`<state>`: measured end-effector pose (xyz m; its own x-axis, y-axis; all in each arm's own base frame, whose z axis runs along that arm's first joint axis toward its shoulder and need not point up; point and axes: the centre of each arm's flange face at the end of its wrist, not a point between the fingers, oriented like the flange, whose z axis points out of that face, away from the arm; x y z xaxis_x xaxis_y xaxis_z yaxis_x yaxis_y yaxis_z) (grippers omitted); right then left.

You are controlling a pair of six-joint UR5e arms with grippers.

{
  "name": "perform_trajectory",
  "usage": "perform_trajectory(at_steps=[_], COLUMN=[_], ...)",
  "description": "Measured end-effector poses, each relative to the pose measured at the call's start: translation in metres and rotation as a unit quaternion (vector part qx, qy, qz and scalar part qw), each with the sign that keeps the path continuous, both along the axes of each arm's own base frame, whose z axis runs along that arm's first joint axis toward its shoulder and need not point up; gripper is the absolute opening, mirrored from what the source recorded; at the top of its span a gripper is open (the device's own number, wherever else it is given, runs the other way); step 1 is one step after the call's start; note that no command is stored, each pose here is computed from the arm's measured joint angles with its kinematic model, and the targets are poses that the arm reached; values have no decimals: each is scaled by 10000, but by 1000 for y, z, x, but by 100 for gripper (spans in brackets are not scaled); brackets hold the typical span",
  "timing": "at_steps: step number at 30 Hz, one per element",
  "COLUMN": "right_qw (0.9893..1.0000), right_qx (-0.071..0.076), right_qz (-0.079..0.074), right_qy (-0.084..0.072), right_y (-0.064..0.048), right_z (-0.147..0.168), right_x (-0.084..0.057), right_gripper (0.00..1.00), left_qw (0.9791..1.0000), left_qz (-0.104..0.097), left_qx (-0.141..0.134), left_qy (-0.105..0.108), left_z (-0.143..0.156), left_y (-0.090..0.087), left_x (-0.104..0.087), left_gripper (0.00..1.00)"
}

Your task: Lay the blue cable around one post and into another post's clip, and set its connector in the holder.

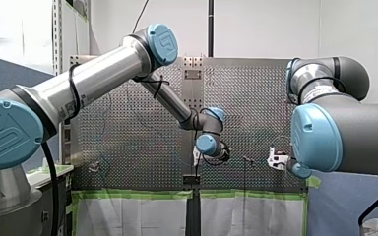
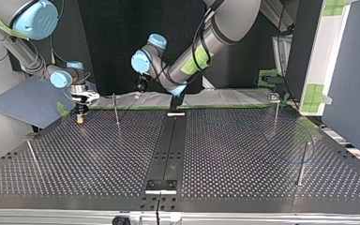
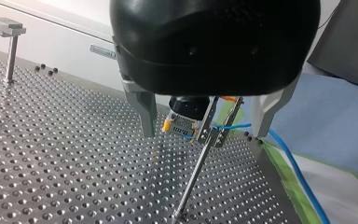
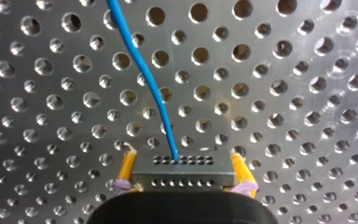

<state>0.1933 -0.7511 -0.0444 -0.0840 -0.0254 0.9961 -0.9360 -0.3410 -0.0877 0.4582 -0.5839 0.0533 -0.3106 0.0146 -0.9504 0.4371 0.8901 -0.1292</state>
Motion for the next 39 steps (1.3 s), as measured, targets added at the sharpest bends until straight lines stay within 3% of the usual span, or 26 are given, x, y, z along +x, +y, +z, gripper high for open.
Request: perform_trajectory(at_steps=[14, 24, 29, 35, 39], right_qw=[10000, 10000, 10000, 10000, 10000], right_qx=[-6, -6, 11, 48, 68], right_qz=[5, 7, 8, 24, 42], right_qy=[0, 0, 1, 2, 3], right_y=[0, 0, 0, 2, 3], right_z=[0, 0, 0, -1, -1], right_x=[1, 1, 1, 3, 6], right_gripper=[0, 0, 0, 0, 0], left_qw=[10000, 9991, 9995, 9996, 9986], left_qz=[6, 104, 84, -41, 59], left_qx=[6, 392, 233, -160, -440], left_qy=[-1, -77, -170, -219, -275], left_z=[0, 8, 22, 41, 56], left_y=[1, 10, 12, 13, 21], left_x=[1, -13, -20, -28, -29], left_gripper=[100, 100, 100, 100, 100])
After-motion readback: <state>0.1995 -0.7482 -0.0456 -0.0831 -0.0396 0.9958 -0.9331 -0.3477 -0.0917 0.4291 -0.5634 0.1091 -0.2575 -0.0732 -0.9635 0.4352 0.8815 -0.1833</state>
